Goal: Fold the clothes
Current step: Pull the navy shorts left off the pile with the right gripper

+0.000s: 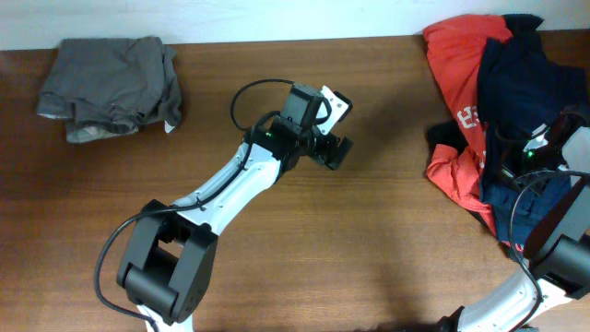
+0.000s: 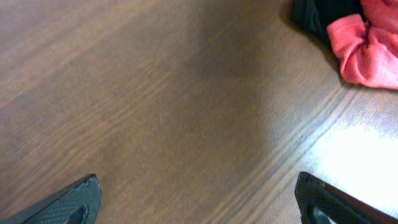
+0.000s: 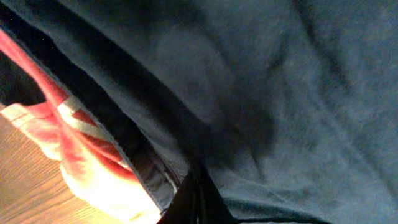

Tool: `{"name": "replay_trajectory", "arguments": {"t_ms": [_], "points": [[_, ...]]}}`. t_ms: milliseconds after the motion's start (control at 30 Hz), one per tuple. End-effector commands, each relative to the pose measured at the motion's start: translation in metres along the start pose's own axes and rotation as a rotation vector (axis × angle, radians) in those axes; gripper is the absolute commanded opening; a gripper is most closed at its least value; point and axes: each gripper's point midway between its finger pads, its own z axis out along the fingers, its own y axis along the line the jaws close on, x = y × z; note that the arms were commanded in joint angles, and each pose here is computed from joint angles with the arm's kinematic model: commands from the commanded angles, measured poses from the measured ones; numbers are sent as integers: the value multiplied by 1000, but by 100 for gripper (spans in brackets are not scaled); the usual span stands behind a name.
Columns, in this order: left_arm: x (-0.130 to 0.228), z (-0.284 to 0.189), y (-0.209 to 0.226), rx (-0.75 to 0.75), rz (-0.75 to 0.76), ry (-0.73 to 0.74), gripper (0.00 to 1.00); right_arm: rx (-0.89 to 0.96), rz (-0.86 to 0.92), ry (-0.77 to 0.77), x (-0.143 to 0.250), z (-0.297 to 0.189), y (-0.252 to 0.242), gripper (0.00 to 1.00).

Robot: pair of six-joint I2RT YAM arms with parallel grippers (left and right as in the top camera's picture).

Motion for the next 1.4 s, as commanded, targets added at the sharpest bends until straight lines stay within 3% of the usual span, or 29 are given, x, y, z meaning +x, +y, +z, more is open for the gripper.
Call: {"name": "replay_trajectory", "arguments": {"t_ms": [0,233,433,700,867,1067,1200,1367], "points": [[-36,-22,16,-29,-24,-51,99,-100,-36,-76,-6,-40,29,4],[-84,-90,70,-112,-103,-79,99,-197,-224,-226,1,-124,96,4],[-113,-172,153,-258,-200,-172,99,-283,-512,-332,49,-172,210,4],[-66,-226,232,-389,-389,-117,99,-370,-718,-391,112,-158,333,4],[-34,-243,258,-430,-468,-66,99,-374,-804,-429,148,-134,387,4],[-14,-244,250,-375,-464,10,99,-414,-868,-419,178,-108,424,4],[4,-233,222,-240,-429,96,96,-465,-882,-425,183,-113,435,4],[30,-218,214,-202,-467,179,95,-556,-908,-412,192,-128,449,4]]}}
